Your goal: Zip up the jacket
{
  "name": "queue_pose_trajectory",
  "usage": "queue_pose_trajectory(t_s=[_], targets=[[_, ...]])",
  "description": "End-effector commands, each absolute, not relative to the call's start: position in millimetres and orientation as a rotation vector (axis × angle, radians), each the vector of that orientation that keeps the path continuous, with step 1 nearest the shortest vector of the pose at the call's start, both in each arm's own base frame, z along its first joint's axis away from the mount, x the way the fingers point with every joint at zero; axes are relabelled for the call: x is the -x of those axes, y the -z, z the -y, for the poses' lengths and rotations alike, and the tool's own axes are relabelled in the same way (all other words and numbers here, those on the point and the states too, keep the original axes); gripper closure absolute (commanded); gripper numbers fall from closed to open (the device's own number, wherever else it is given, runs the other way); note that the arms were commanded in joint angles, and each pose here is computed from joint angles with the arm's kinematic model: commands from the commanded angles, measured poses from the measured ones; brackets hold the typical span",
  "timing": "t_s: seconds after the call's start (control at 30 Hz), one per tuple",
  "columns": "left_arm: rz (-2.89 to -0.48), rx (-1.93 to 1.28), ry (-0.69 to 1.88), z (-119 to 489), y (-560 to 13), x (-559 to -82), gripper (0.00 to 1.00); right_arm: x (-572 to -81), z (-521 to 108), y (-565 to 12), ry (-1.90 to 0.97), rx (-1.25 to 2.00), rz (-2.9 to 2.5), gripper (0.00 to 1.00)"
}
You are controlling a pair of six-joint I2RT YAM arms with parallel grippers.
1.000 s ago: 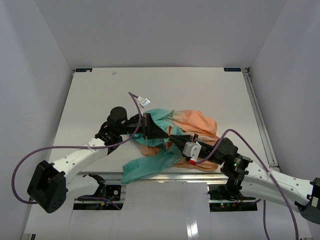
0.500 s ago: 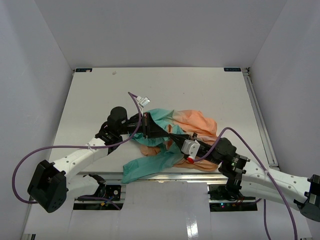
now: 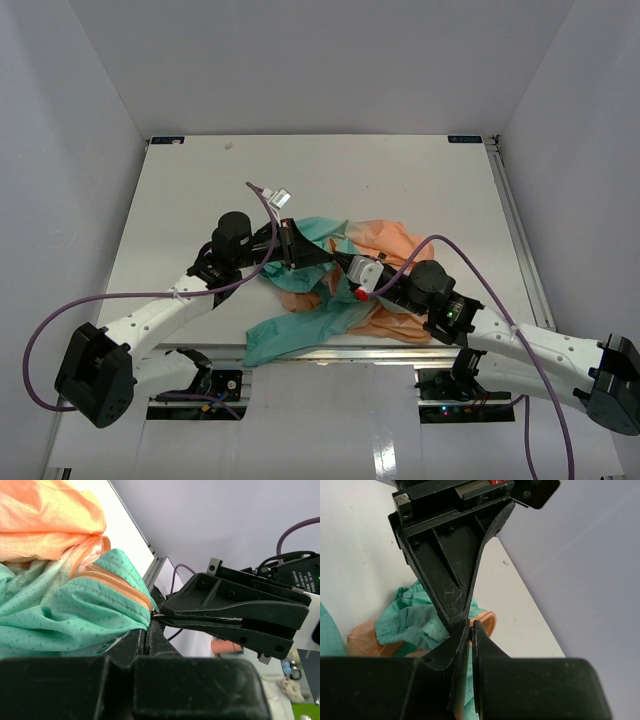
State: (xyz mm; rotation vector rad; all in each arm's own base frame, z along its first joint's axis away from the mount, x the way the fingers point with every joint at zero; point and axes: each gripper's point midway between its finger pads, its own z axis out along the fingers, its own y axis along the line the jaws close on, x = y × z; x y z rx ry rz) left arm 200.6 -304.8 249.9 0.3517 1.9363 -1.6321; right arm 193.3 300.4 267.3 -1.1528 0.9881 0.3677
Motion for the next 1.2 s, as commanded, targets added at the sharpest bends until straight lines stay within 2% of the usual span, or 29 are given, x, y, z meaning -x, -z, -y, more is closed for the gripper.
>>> queue_pose_trajectory(t_s=[0.0, 0.27, 0.67, 0.93, 1.17], targets=[[-1.972, -0.548, 1.768, 302.2, -251.4, -148.3, 1.0, -240.8, -273.9, -326.2, -0.262, 0.916, -0.998, 0.92], [-1.978, -0.587, 1.776, 296.6, -248.7, -137.3, 1.0, -245.7, -267.2, -316.3, -0.342, 0.946, -1.003, 0.92], [-2.019, -0.674, 1.853, 296.6, -244.1, -124.1, 1.0, -249.7, -272.0, -331.2, -0.384, 1.082, -0.865, 0.92], [-2.036, -0.676, 1.819, 296.1, -248.4, -126.3, 1.0, -280.8, -266.3, -336.3, -0.369, 1.069, -0.904, 0.92], [-2.004, -0.654, 1.734, 290.5, -252.9, -129.6, 1.0, -353.6, -242.9, -322.4, -0.339, 0.908, -1.111, 0.92]])
